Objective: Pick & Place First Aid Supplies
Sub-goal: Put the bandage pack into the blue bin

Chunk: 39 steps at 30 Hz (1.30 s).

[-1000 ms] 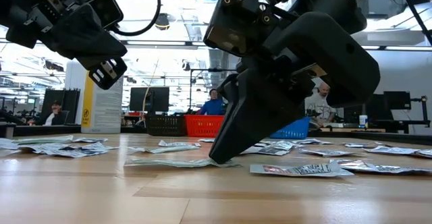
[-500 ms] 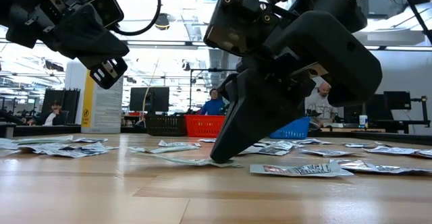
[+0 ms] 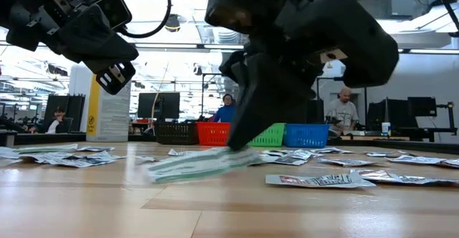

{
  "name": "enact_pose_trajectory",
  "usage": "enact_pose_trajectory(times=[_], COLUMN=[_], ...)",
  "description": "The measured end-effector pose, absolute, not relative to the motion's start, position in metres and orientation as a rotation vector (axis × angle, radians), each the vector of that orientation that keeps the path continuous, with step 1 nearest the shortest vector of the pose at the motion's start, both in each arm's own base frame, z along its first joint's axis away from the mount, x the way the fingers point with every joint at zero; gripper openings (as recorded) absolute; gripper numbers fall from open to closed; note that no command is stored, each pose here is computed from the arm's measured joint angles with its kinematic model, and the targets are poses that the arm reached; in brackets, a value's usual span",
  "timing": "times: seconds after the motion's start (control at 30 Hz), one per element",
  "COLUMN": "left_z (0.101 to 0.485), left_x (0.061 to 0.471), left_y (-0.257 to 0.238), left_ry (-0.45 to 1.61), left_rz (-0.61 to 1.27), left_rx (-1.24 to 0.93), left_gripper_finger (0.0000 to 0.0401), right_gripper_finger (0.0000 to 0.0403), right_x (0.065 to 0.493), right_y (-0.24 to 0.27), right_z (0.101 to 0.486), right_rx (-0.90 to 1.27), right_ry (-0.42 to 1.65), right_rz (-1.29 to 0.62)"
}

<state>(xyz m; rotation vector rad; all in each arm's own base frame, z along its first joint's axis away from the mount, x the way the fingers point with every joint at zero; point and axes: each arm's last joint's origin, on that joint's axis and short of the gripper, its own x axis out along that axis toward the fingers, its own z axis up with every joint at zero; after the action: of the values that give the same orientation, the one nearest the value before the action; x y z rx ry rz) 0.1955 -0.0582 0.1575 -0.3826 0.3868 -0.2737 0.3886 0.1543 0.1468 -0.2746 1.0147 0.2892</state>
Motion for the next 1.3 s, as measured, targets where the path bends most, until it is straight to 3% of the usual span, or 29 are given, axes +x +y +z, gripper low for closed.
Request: enact_pose_trajectory(times=[0.2,0.77,1.3], left_z=[0.158,0.159,0.159], left_x=[0.196,0.2,0.205], left_y=[-0.058,-0.044,-0.002], left_ry=[0.386,0.357,0.288], left_rz=[-0.274,-0.187,0.089], left_rx=[-0.382,-0.392,-0.296], left_gripper_finger=[0.0011,0.0011,0.0011], right_gripper_finger=[0.0,0.0,0.0], right_x=[0.387,0.365,0.347], right_y=[0.145,0.077,-0.033], right_z=[0.163,0.269,0.289], right_rx=[-0.308,-0.414,-0.502], right_ry=[1.038,0.863,1.007], right_rz=[0.261,-0.007,-0.182])
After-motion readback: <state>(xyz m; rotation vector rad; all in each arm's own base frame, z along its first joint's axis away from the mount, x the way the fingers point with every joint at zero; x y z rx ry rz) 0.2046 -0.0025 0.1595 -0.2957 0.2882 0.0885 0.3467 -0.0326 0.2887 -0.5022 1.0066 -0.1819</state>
